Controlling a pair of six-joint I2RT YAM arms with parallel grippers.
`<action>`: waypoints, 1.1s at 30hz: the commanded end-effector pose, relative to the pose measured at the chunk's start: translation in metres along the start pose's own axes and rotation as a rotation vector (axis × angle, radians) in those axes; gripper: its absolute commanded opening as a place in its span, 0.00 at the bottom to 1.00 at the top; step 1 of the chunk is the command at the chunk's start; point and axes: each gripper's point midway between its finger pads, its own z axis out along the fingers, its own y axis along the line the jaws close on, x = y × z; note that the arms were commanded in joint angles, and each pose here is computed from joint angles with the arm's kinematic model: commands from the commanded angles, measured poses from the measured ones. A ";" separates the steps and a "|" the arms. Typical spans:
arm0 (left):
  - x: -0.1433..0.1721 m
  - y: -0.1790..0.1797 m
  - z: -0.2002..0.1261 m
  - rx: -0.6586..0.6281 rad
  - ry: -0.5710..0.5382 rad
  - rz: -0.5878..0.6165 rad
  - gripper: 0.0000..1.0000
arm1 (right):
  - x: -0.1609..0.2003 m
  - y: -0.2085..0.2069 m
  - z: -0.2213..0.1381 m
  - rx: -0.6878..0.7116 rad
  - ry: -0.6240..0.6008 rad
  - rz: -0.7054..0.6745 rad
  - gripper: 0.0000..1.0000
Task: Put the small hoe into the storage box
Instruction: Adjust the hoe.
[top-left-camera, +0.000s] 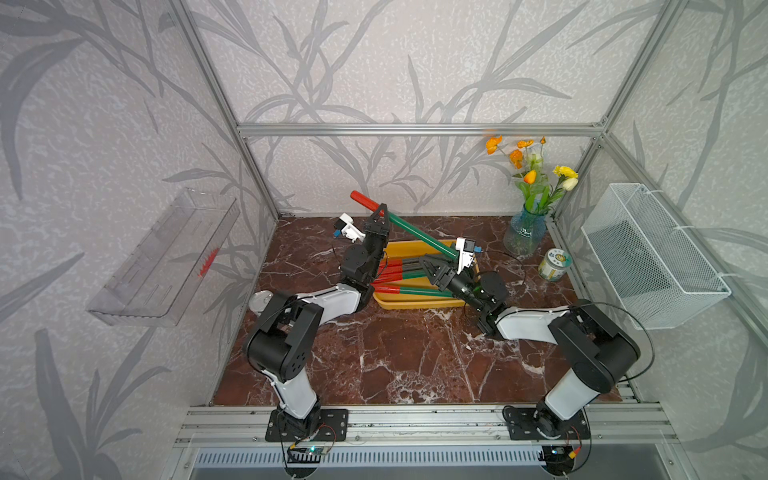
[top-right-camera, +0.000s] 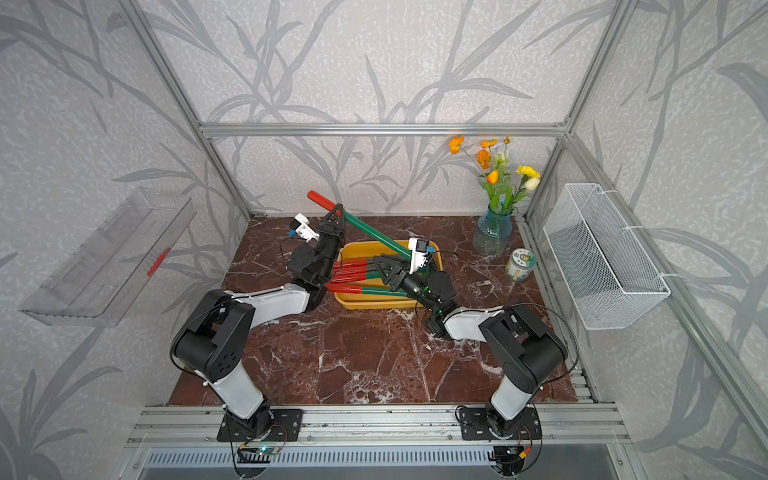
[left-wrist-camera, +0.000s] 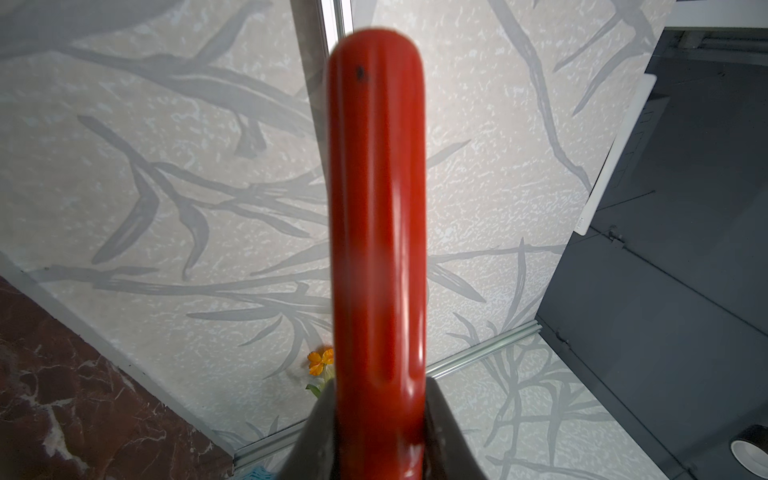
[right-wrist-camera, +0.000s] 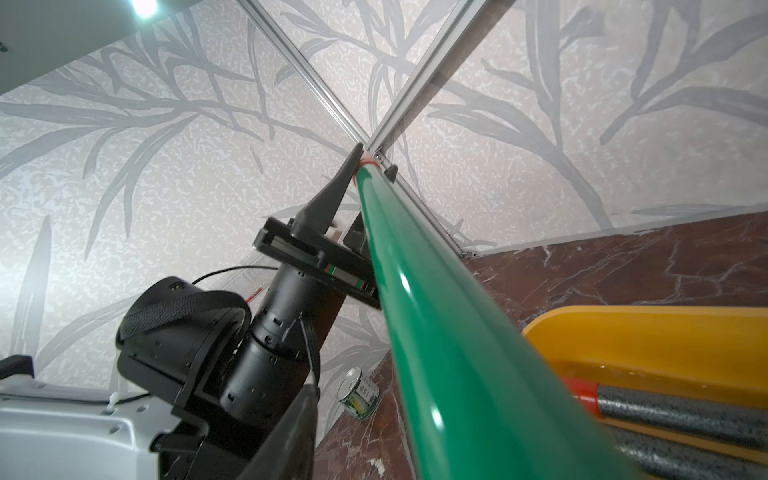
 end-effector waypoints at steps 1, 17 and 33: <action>-0.045 -0.047 0.013 0.173 -0.164 -0.039 0.00 | 0.008 -0.022 -0.013 0.072 0.007 0.035 0.46; -0.040 -0.071 -0.017 0.190 -0.107 0.089 0.00 | -0.029 -0.008 0.029 0.053 0.186 -0.112 0.33; -0.054 -0.075 -0.053 0.088 -0.135 0.310 0.00 | -0.048 -0.013 -0.005 0.483 0.578 -0.299 0.36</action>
